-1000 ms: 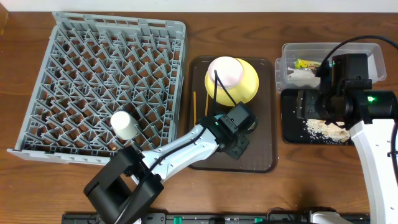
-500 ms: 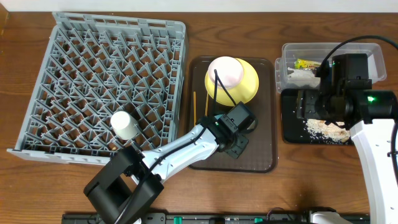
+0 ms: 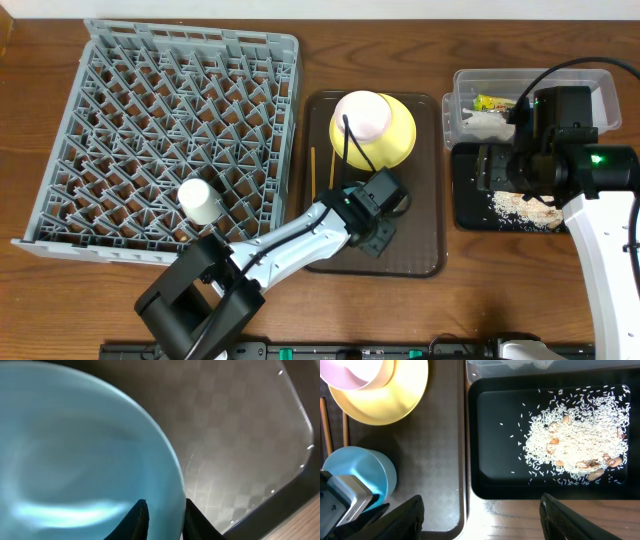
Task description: Sort waste into correct bins and load items into the dishwasher
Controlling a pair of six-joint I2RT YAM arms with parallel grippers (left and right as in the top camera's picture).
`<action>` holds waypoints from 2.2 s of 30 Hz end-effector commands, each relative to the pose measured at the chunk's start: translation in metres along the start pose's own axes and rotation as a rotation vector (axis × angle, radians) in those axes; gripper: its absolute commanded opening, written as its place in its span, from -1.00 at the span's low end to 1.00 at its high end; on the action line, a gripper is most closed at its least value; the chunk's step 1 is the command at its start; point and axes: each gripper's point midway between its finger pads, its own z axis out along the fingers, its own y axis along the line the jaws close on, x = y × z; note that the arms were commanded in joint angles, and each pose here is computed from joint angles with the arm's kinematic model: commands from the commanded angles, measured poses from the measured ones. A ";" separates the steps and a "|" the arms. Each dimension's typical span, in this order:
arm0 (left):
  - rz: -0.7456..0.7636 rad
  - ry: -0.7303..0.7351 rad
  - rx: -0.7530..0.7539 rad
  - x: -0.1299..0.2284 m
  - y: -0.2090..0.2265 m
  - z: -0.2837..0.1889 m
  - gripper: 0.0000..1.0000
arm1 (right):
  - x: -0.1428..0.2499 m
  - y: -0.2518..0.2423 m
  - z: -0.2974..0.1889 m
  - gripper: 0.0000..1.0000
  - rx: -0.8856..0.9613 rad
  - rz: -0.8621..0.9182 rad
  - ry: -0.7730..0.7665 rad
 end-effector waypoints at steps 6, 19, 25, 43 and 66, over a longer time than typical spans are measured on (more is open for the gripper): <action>0.005 0.009 -0.015 0.003 0.002 0.000 -0.88 | -0.005 -0.003 -0.006 0.44 0.009 0.018 -0.021; -0.120 -0.338 0.011 -0.063 0.037 -0.161 -0.88 | -0.004 -0.003 -0.006 0.44 0.010 0.018 -0.020; -0.299 -0.511 0.116 -0.069 0.103 -0.229 -0.88 | -0.004 -0.003 -0.006 0.44 0.010 0.018 -0.019; -0.491 -0.654 0.042 -0.065 0.197 -0.273 -0.88 | -0.004 -0.003 -0.006 0.45 0.010 0.018 -0.019; -0.662 -0.755 0.563 -0.100 0.285 -0.237 -0.88 | -0.002 -0.003 -0.006 0.46 0.011 0.018 -0.009</action>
